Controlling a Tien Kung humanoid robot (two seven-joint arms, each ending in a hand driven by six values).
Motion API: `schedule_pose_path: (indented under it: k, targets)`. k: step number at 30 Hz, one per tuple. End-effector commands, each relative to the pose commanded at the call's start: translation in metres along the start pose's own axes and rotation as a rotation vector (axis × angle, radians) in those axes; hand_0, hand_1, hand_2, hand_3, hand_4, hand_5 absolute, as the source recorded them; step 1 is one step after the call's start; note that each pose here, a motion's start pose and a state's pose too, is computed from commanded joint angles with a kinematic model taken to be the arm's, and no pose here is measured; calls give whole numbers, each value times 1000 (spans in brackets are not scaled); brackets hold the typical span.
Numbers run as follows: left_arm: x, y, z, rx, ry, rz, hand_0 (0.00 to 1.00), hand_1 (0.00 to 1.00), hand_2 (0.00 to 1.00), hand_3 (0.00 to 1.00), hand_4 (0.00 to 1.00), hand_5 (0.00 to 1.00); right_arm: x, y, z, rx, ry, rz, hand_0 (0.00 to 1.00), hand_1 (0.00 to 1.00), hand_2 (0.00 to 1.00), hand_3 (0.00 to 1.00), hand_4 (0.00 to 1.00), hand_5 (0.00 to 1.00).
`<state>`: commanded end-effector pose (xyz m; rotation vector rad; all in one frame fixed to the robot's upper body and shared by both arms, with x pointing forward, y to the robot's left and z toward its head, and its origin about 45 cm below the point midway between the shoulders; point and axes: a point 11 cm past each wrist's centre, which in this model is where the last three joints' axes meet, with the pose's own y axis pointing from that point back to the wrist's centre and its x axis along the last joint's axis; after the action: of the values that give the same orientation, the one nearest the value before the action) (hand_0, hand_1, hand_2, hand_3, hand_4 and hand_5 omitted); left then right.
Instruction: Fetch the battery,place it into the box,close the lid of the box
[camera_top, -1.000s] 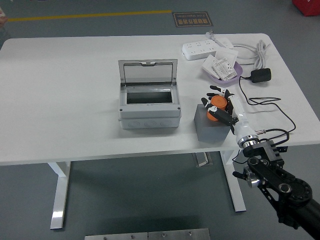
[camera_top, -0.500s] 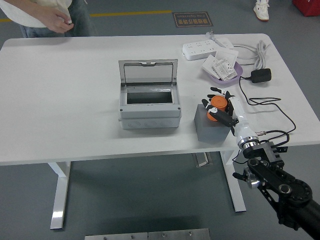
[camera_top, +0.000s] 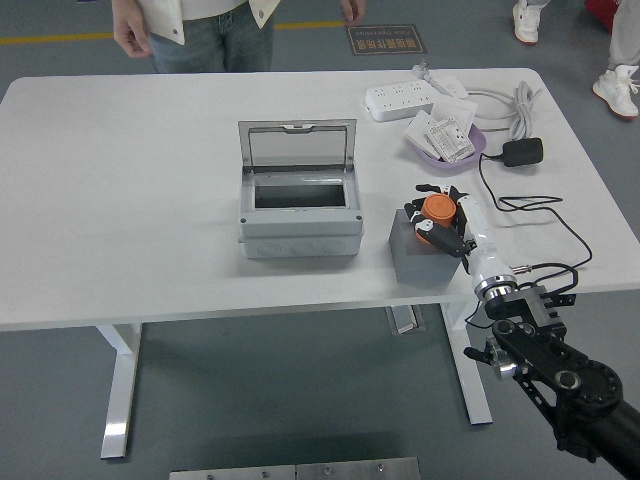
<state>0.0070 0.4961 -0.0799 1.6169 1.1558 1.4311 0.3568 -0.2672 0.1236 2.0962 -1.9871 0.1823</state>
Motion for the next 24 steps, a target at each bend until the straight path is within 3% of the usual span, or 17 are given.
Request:
schedule_pose_path:
  k: [3, 4, 9, 10, 24]
  targets:
    - [0, 0, 0, -3, 3, 2, 573, 587, 504, 555, 523, 2, 0, 0, 0, -5, -2, 1, 475, 394, 417, 475, 352, 30]
    - [0, 0, 0, -4, 3, 2, 573, 587, 504, 555, 523, 2, 0, 0, 0, -6, -1, 2, 417, 331, 354, 421, 182, 2]
    - [1, 0, 1, -8, 4, 5, 573, 587, 504, 555, 523, 2, 0, 0, -1, -8, -3, 6, 417, 331, 354, 421, 182, 2]
    - [1, 0, 1, -9, 4, 7, 573, 587, 504, 555, 523, 2, 0, 0, -1, -7, -3, 6, 389, 275, 295, 293, 2, 2]
    - [5, 0, 3, -25, -4, 27, 573, 587, 504, 555, 523, 2, 5, -8, -28, 57, 19, -2, 374, 262, 288, 244, 2, 2]
